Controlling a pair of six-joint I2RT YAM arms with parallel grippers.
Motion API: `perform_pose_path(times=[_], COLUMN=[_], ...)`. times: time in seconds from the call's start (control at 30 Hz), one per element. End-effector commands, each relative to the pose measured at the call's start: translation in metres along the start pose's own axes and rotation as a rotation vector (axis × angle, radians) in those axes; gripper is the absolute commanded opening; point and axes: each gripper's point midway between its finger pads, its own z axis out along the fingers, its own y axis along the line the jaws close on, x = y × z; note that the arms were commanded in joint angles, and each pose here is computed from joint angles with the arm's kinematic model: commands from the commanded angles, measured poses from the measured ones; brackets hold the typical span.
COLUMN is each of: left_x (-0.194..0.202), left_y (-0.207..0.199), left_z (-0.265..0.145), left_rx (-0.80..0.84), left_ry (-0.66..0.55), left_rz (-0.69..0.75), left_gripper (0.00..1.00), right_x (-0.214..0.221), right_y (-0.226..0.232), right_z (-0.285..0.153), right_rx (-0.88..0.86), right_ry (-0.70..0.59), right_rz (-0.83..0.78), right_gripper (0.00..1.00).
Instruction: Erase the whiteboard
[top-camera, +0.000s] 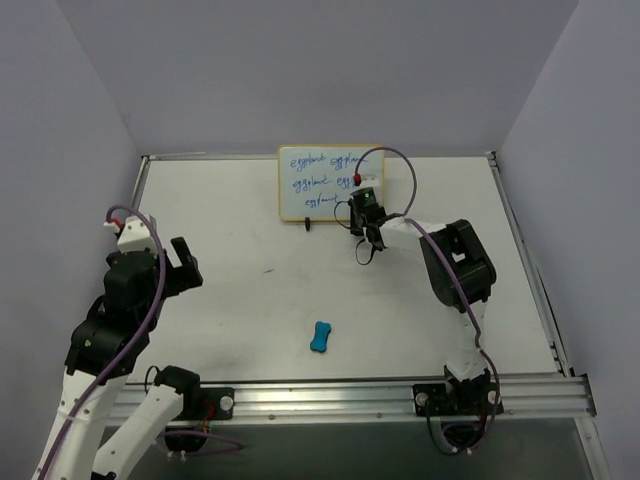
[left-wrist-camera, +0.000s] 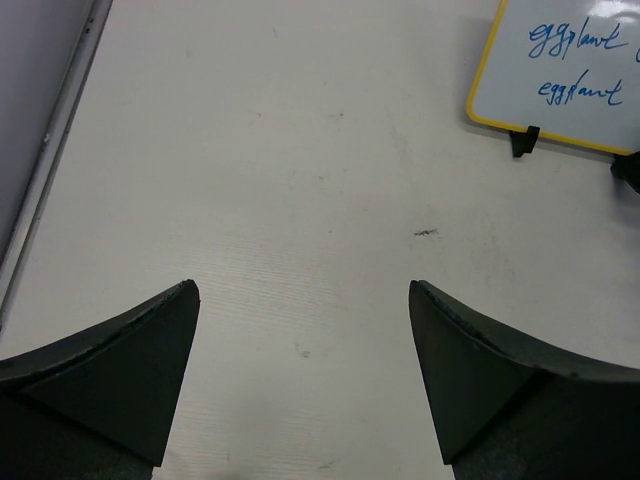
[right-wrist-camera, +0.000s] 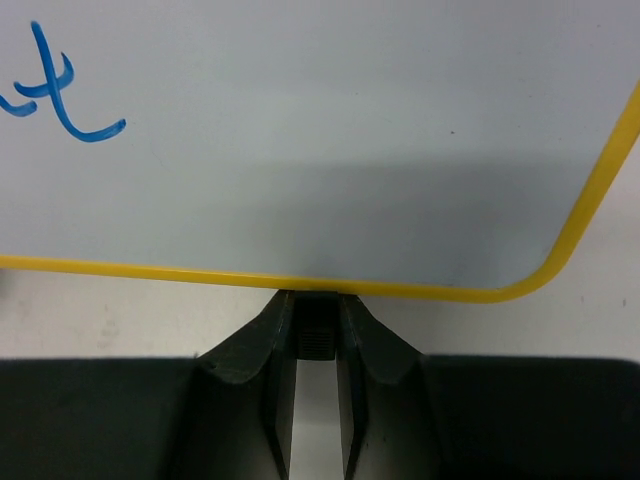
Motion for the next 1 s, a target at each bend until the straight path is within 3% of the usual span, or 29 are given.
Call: perform_pose_path(times=[0.0, 0.2, 0.23, 0.3, 0.33, 0.4, 0.43, 0.47, 0.57, 0.63, 0.67, 0.73, 0.8, 0.97], left_x=[-0.016, -0.057, -0.059, -0.069, -0.076, -0.088, -0.073, -0.086, -0.09, -0.064, -0.075, -0.049, -0.052, -0.014], left_y=[-0.026, -0.093, -0.102, -0.111, -0.118, -0.124, -0.128, -0.123, -0.135, -0.141, -0.145, -0.163, -0.176, -0.195], left_z=[0.009, 0.034, 0.049, 0.071, 0.103, 0.131, 0.164, 0.178, 0.22, 0.253, 0.26, 0.278, 0.286, 0.317], left_rx=[0.101, 0.401, 0.428, 0.506, 0.53, 0.63, 0.647, 0.67, 0.748, 0.737, 0.749, 0.807, 0.885, 1.087], left_ry=[-0.019, -0.077, -0.042, -0.021, -0.017, -0.011, 0.067, 0.042, 0.03, 0.111, 0.094, 0.154, 0.138, 0.199], left_rz=[-0.018, -0.133, -0.172, -0.214, -0.232, -0.267, -0.313, -0.331, -0.263, -0.193, -0.171, -0.129, -0.099, -0.078], left_gripper=[0.94, 0.94, 0.94, 0.94, 0.94, 0.94, 0.94, 0.94, 0.94, 0.94, 0.94, 0.94, 0.94, 0.94], right_x=[0.008, 0.033, 0.035, 0.035, 0.036, 0.033, 0.025, 0.027, 0.018, 0.005, 0.006, -0.001, 0.005, -0.003], right_y=[0.0, -0.009, -0.01, -0.007, -0.005, -0.002, 0.001, 0.001, 0.0, -0.001, -0.005, -0.012, -0.015, 0.001], right_z=[-0.028, -0.046, -0.051, -0.053, -0.055, -0.059, -0.066, -0.069, -0.088, -0.107, -0.114, -0.138, -0.154, -0.215], right_rx=[0.001, 0.012, 0.0, -0.013, -0.028, -0.036, -0.046, -0.055, -0.071, -0.084, -0.073, -0.072, -0.085, -0.251], right_ry=[0.004, 0.056, 0.059, 0.057, 0.064, 0.064, 0.042, 0.044, 0.021, -0.012, -0.009, -0.046, -0.042, -0.098], right_rz=[0.023, -0.002, 0.001, 0.008, 0.01, 0.007, 0.015, 0.017, 0.029, 0.039, 0.037, 0.052, 0.059, 0.06], right_gripper=[0.0, 0.0, 0.03, 0.38, 0.5, 0.54, 0.57, 0.57, 0.64, 0.65, 0.68, 0.73, 0.75, 0.76])
